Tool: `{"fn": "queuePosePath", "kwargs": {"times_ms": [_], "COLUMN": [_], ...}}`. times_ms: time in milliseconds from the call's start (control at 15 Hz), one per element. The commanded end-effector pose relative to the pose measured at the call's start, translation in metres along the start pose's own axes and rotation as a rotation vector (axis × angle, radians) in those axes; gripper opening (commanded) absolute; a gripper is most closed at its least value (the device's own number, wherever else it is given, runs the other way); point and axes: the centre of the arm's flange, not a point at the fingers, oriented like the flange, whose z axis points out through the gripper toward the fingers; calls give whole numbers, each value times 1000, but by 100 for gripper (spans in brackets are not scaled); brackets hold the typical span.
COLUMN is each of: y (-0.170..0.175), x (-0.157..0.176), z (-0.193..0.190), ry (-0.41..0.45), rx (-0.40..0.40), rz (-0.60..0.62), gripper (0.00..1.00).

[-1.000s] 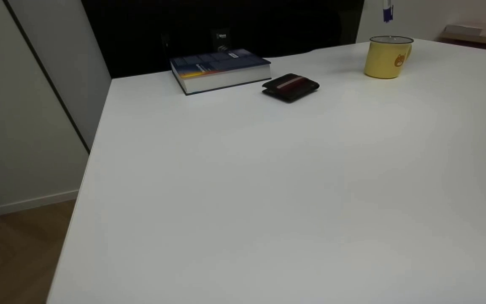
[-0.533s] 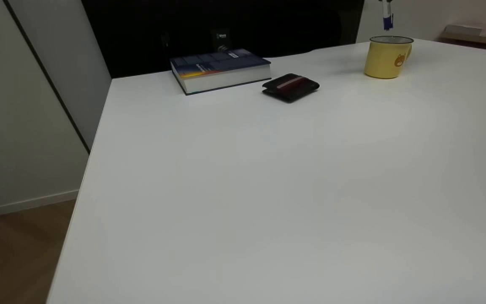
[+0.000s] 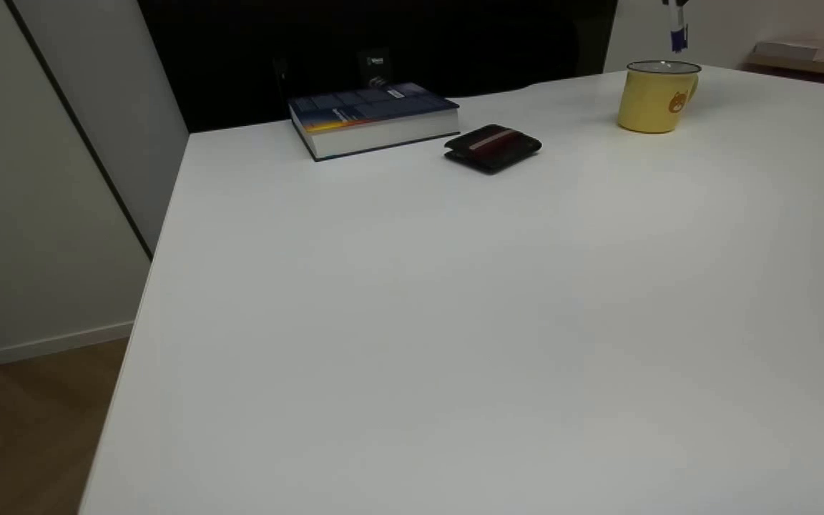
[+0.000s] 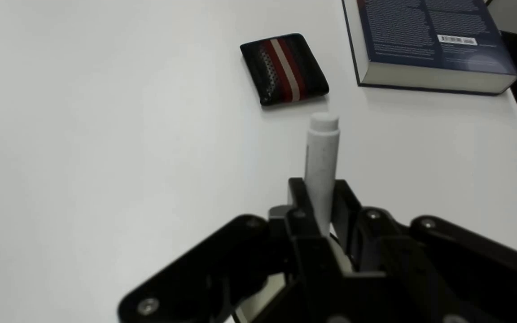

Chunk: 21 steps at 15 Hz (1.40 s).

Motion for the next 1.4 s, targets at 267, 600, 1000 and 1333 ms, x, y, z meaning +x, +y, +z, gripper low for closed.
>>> {"fn": "queuePosePath", "kwargs": {"times_ms": [267, 600, 1000, 1333], "y": [22, 17, 10, 6], "x": [45, 46, 45, 48], "z": [12, 17, 28, 42], "ry": [-53, -40, -30, -36], "rx": [40, 39, 36, 25], "rz": [39, 15, -37, -61], "gripper": [4, 4, 4, 4]}}
